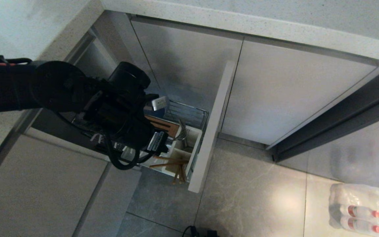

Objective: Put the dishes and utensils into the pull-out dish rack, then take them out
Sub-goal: Pick up the fork and place it in the cupboard

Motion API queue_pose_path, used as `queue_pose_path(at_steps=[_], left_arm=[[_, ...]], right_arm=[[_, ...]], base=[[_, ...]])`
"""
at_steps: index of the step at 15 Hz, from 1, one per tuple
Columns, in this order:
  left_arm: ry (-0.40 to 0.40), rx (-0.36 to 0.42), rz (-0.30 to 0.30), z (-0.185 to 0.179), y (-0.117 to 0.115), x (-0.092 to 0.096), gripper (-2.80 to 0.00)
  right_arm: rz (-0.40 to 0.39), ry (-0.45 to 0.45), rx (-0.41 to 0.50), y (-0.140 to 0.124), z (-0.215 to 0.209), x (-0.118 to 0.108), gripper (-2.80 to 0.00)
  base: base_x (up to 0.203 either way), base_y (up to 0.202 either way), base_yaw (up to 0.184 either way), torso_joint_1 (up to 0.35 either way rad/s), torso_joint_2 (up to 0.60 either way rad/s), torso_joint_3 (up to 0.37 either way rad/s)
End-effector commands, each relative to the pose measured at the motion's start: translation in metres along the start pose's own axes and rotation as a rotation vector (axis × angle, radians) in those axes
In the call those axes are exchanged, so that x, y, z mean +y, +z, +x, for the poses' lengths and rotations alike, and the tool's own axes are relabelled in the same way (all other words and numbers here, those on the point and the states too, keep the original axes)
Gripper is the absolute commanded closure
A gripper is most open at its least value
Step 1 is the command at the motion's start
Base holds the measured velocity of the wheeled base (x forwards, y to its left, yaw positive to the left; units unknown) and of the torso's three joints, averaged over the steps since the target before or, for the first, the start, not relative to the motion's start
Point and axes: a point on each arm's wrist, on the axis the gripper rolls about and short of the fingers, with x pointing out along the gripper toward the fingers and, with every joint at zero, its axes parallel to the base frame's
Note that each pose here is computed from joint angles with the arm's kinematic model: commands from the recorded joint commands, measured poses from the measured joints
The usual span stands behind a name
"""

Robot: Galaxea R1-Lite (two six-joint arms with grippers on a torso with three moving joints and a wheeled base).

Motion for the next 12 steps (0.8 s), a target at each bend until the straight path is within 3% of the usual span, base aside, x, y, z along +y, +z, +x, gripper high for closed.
queue_pose_path(at_steps=[1,8,12], left_arm=[[0.005,0.014,0.008,0.014,0.006,-0.002,0.00],[0.009,0.024,0.020,0.042,0.021,-0.001,0.00],[0.009,0.000,0.032,0.027,0.020,-0.007,0.00]], right_arm=[[0.001,0.000,0.001,0.000,0.000,0.000,0.00],[0.001,0.000,0.001,0.000,0.000,0.000,0.00],[0.001,0.000,0.000,0.000,0.000,0.000,0.00]], base=[[0.000,0.000,0.000,0.000,0.00,0.000],[0.000,0.000,0.000,0.000,0.00,0.000],[0.000,0.000,0.000,0.000,0.00,0.000]])
